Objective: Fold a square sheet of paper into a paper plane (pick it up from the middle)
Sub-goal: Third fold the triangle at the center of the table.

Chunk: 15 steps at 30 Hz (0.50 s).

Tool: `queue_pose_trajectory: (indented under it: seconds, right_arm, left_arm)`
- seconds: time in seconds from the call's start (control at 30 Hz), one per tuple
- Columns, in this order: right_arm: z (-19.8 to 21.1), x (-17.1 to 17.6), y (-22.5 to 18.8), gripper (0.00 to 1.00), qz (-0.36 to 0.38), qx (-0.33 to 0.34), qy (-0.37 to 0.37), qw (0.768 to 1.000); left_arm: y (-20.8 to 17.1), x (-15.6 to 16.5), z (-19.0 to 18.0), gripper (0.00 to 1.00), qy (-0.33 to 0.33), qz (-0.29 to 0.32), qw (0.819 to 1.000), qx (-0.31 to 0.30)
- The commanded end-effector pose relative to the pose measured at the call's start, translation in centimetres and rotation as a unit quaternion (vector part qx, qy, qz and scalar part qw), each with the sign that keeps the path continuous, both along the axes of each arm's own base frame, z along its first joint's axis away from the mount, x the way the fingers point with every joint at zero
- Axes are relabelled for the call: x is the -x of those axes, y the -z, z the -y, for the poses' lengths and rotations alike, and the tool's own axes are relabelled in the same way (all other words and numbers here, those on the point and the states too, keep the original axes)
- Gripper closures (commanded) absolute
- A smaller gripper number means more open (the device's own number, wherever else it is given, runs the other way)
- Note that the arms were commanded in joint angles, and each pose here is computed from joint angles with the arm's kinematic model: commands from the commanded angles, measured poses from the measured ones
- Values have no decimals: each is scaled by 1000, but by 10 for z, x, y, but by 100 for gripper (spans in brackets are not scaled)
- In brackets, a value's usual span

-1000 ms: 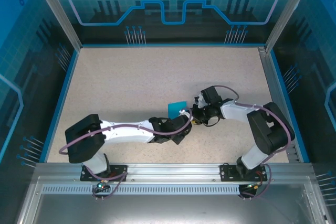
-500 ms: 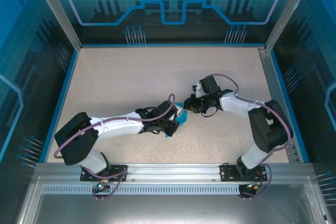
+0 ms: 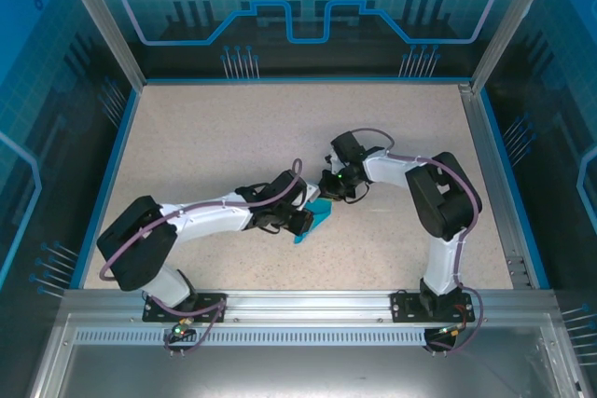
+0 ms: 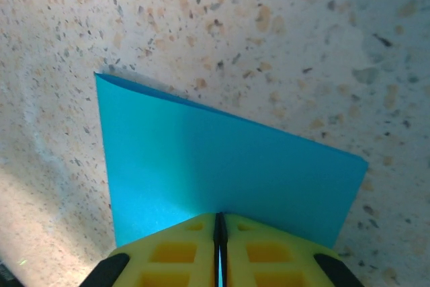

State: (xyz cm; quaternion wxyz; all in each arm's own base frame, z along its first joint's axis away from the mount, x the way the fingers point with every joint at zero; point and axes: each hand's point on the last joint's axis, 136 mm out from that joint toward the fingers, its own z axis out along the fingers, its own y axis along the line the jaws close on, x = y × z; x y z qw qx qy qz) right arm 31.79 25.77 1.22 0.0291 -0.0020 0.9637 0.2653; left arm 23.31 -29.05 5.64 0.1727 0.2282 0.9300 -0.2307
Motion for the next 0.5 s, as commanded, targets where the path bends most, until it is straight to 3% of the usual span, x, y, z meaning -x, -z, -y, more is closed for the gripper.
queue_pose_trajectory:
  seconds: [0.0, 0.47]
  right_arm:
    - [7, 16, 17, 89, -21, 48, -24, 998]
    - [13, 21, 21, 88, -25, 58, -22, 998]
  left_arm:
    - [9, 0, -2, 94, 0, -27, 1000, 3]
    - [20, -16, -9, 91, -23, -28, 999, -11]
